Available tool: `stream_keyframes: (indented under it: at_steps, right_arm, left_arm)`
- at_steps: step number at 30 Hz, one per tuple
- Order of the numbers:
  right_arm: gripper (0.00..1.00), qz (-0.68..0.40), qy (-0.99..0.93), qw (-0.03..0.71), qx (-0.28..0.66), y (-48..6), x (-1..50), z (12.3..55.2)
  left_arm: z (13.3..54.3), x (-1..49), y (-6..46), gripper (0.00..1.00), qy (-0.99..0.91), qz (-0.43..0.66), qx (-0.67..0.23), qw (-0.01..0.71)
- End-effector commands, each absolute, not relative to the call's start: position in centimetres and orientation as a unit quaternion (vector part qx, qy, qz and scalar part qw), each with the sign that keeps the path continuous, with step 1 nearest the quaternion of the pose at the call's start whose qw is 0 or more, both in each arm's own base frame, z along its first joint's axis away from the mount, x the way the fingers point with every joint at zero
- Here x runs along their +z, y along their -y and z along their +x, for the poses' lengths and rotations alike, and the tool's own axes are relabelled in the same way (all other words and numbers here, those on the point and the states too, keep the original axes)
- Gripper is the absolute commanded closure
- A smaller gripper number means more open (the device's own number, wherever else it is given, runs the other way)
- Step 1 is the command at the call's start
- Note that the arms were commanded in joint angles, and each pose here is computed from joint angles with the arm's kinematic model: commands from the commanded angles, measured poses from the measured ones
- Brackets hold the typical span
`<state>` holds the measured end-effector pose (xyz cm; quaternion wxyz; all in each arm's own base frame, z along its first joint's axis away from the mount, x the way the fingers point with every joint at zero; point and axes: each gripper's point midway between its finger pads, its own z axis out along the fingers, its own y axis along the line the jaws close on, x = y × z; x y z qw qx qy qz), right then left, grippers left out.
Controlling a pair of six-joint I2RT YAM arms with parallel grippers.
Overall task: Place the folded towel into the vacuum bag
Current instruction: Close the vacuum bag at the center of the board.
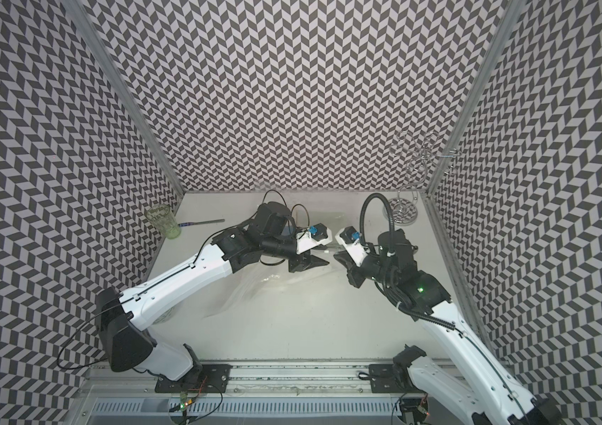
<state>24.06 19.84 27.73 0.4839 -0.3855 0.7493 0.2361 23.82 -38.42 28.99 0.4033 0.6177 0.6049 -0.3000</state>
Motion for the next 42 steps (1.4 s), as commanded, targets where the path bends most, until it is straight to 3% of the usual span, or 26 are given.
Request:
stream_keyframes:
  at_steps: [1, 3, 7, 13, 17, 21, 28, 32, 35, 40, 42]
  right_arm:
    - [1.00, -0.398, -0.714, 0.520, 0.248, -20.4, 30.5, 23.6]
    - [1.00, -0.399, -0.713, 0.521, 0.247, -20.4, 30.6, 23.6]
    - [1.00, -0.398, -0.715, 0.522, 0.242, -20.2, 30.5, 23.6]
    - [1.00, -0.409, -0.711, 0.515, 0.250, -20.5, 30.4, 23.2]
    - [0.85, -0.425, -0.703, 0.508, 0.257, -21.0, 30.4, 22.9]
    - [0.79, -0.440, -0.694, 0.512, 0.250, -21.4, 30.8, 23.5]
    - [0.91, -0.455, -0.689, 0.497, 0.267, -22.1, 30.3, 23.1]
    - [0.80, -0.452, -0.697, 0.495, 0.255, -21.5, 29.7, 22.8]
    - [0.81, -0.442, -0.708, 0.496, 0.239, -20.8, 29.4, 23.0]
    - [0.99, -0.442, -0.707, 0.498, 0.238, -20.9, 29.6, 23.3]
    - [1.00, -0.444, -0.703, 0.502, 0.239, -21.0, 30.0, 23.2]
  left_arm:
    - [23.8, 29.7, 38.9, 0.58, -0.586, 0.630, -0.300, 0.413]
    - [23.7, 29.7, 39.0, 0.64, -0.583, 0.631, -0.303, 0.412]
    - [23.7, 28.4, 38.6, 0.87, -0.588, 0.638, -0.293, 0.402]
    - [23.2, 27.3, 37.9, 1.00, -0.587, 0.646, -0.283, 0.398]
    - [22.6, 28.0, 38.1, 1.00, -0.573, 0.650, -0.299, 0.400]
    - [22.4, 28.0, 38.2, 1.00, -0.567, 0.655, -0.303, 0.398]
    - [22.9, 27.9, 38.0, 1.00, -0.573, 0.651, -0.290, 0.404]
    - [23.1, 28.0, 38.0, 1.00, -0.575, 0.648, -0.286, 0.409]
    - [23.1, 28.1, 38.0, 1.00, -0.574, 0.648, -0.288, 0.409]
    - [22.9, 28.5, 38.2, 1.00, -0.571, 0.647, -0.296, 0.409]
    - [22.7, 28.6, 38.2, 1.00, -0.572, 0.646, -0.299, 0.407]
